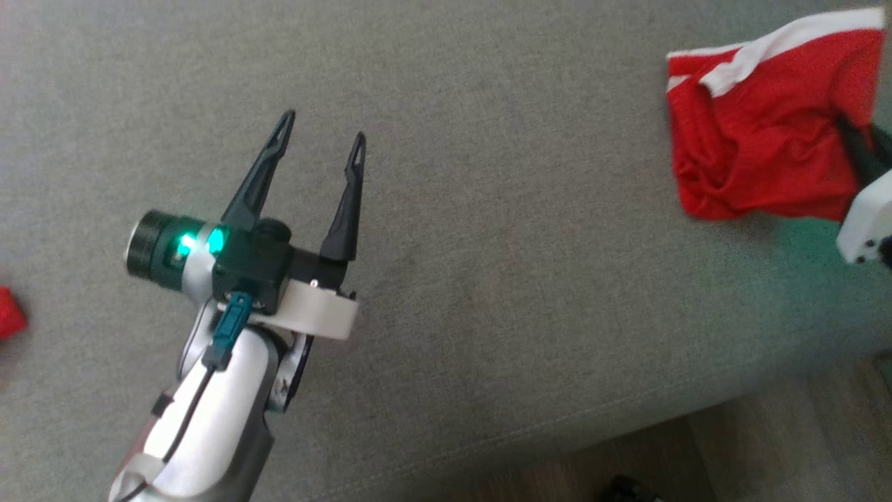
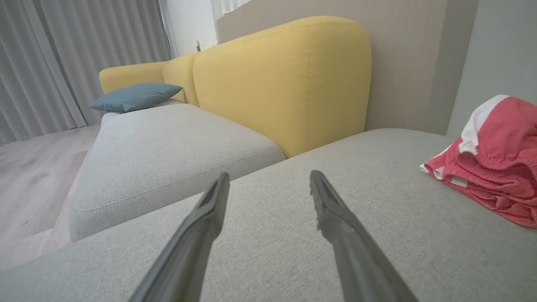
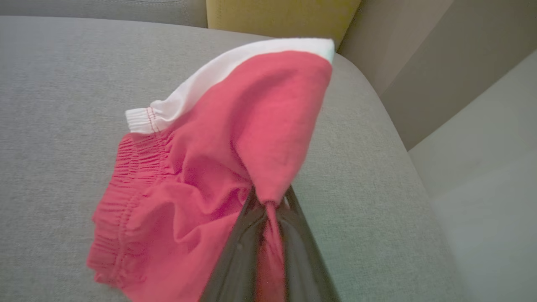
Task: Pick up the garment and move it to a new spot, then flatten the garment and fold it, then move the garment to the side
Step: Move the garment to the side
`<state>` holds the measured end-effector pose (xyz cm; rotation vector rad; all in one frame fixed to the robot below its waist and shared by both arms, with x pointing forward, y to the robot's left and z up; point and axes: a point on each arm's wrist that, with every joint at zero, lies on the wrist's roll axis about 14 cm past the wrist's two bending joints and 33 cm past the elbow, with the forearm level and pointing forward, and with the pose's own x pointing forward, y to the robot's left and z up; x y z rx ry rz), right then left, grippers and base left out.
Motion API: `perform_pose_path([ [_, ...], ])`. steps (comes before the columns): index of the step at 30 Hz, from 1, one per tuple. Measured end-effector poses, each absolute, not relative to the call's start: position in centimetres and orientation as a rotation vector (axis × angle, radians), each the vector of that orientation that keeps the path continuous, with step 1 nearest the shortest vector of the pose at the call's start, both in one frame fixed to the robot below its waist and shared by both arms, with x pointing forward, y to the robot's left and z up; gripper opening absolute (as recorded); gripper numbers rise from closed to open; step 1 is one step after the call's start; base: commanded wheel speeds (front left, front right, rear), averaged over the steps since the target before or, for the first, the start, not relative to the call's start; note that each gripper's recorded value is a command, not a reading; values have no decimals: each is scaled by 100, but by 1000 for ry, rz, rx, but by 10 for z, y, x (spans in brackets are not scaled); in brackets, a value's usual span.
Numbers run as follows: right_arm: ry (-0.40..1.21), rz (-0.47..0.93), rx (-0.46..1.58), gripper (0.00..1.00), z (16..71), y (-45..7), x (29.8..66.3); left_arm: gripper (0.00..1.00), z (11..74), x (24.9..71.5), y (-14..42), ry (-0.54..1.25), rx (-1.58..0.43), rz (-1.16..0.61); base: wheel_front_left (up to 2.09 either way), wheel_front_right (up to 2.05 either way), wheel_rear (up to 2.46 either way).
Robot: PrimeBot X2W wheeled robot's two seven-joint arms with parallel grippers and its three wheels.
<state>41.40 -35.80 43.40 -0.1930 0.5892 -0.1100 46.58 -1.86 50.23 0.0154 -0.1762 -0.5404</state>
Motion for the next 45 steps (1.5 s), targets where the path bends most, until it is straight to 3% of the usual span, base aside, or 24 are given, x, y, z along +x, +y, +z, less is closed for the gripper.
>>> perform_pose_path([
  [8, 579, -234, -174, 0, 428, -399, 428, 100, 488, 484, -32, -168, -4, -582, 0, 0, 0],
  [12, 559, -292, -197, 6, 427, -418, 438, 100, 477, 494, -34, -156, -12, -582, 0, 0, 0],
  [14, 557, -312, -226, 37, 425, -426, 442, 100, 472, 497, -35, -152, -10, -587, 0, 0, 0],
  [16, 549, -318, -242, 100, 422, -428, 447, 100, 468, 500, -34, -148, -9, -587, 0, 0, 0],
  [23, 510, -334, -306, 100, 417, -430, 457, 100, 460, 504, -25, -133, 5, -563, 0, 0, 0],
  [29, 322, -288, -345, 100, 445, -411, 474, 100, 468, 503, -17, -142, 5, -535, 0, 0, 0],
  [34, 180, -187, -304, 100, 460, -360, 477, 100, 473, 493, -4, -122, 7, -484, 0, 0, 0],
  [45, 68, 17, -70, 100, 461, -229, 432, 100, 483, 453, 55, -71, 13, -289, 0, 0, 0],
])
